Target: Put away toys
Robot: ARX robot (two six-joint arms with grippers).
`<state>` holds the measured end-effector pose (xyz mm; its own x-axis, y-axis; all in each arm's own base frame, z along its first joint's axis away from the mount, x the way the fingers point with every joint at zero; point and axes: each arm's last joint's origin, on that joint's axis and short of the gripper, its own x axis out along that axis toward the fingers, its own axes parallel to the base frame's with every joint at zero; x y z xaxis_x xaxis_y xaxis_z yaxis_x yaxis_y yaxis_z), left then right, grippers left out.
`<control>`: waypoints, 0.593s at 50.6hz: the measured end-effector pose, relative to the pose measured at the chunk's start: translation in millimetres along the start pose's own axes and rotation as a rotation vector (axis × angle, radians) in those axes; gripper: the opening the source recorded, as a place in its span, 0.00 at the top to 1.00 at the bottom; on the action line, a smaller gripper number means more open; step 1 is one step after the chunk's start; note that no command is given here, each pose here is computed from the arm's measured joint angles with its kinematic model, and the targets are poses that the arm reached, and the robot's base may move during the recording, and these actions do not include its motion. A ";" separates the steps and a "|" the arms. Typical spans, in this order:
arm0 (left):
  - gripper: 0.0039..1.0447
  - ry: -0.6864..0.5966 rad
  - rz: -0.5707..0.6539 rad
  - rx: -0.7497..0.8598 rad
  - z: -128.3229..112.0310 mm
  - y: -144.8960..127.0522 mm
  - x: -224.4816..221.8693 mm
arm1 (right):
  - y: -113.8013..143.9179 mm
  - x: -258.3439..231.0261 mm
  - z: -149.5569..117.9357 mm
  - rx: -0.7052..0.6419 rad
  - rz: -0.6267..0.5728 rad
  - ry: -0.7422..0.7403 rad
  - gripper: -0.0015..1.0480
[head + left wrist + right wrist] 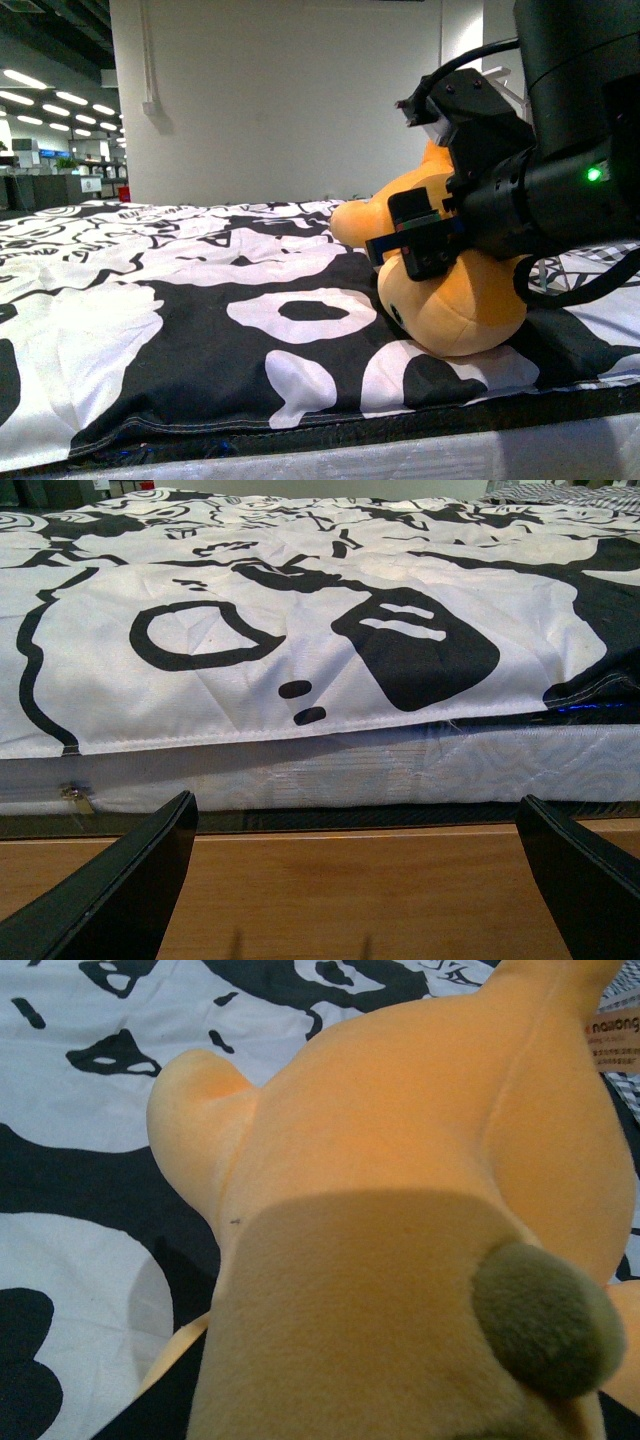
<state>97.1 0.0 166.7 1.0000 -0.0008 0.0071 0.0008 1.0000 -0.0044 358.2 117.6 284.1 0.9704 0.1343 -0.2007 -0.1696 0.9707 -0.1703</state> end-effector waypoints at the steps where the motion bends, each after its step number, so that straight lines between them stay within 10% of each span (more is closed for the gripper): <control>1: 0.05 0.000 0.000 0.000 0.0 0.0 0.0 | -1.8 -1.6 1.9 0.007 0.000 -0.006 0.55; 13: 0.05 0.000 0.000 0.000 0.0 0.0 0.0 | -31.8 -32.6 30.3 0.121 0.011 -0.115 0.81; 30: 0.05 0.000 0.000 0.000 0.0 0.0 0.0 | -64.5 -132.7 49.7 0.221 0.102 -0.362 0.81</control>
<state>97.1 0.0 166.7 1.0000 -0.0008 0.0071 0.0008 1.0000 -0.0044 248.9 47.1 369.7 0.9549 0.2548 0.1524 -0.2652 0.9628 0.0517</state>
